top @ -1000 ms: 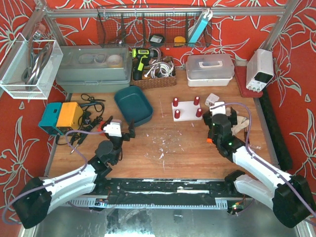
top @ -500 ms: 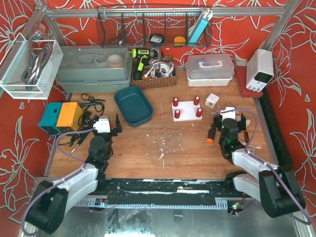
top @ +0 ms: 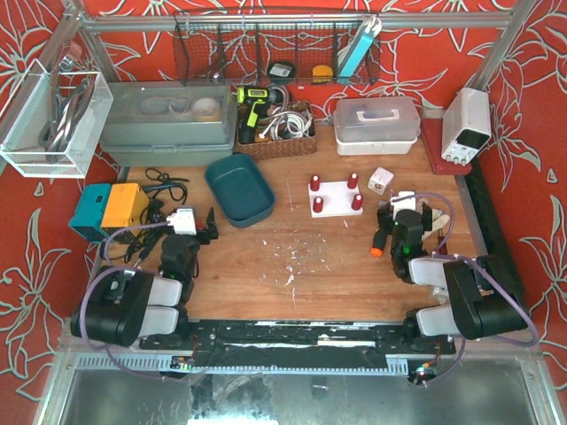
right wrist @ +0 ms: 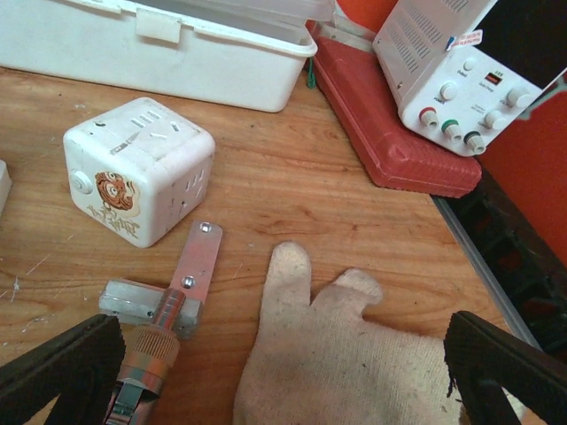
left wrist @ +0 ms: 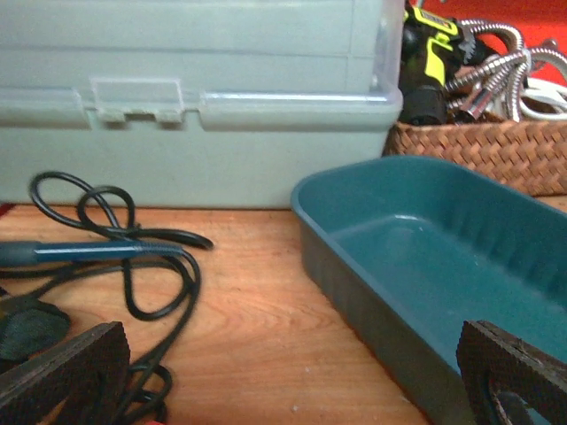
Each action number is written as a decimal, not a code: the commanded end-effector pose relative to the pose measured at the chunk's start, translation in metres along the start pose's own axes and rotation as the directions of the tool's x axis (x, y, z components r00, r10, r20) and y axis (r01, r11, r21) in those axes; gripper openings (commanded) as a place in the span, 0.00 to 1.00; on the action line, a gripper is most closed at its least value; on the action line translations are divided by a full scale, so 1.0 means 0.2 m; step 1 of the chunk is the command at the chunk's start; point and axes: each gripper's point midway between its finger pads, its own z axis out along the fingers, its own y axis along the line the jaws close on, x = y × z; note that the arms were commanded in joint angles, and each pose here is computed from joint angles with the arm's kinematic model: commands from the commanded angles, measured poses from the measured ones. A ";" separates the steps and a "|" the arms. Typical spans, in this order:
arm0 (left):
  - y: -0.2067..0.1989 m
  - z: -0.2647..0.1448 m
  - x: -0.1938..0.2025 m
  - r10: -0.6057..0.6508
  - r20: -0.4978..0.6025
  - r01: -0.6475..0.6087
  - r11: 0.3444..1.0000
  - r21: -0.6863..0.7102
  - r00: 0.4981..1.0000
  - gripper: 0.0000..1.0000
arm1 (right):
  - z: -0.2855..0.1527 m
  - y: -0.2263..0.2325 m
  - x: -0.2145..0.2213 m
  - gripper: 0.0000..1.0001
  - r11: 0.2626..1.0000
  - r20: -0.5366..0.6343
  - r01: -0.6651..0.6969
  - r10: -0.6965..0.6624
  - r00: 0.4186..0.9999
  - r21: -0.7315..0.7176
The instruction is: Install the large spring
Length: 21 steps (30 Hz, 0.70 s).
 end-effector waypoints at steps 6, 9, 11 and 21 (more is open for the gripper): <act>-0.04 0.04 0.00 -0.031 0.022 0.030 0.998 0.060 0.999 1.00 | 0.05 -0.03 0.02 0.99 0.997 0.003 -0.075 0.075 0.997 0.021; -0.06 0.06 0.00 -0.024 0.006 0.024 0.997 0.074 1.000 1.00 | 0.06 -0.04 0.02 0.99 0.996 0.006 -0.089 0.089 0.996 0.019; -0.08 0.10 0.01 -0.011 -0.021 0.013 0.996 0.087 1.000 1.00 | 0.06 -0.04 0.02 0.99 0.996 -0.008 -0.087 0.088 0.996 0.015; -0.09 0.13 0.04 -0.004 -0.053 0.009 0.996 0.094 0.999 1.00 | 0.06 -0.04 0.03 0.99 0.996 -0.008 -0.088 0.088 0.996 0.013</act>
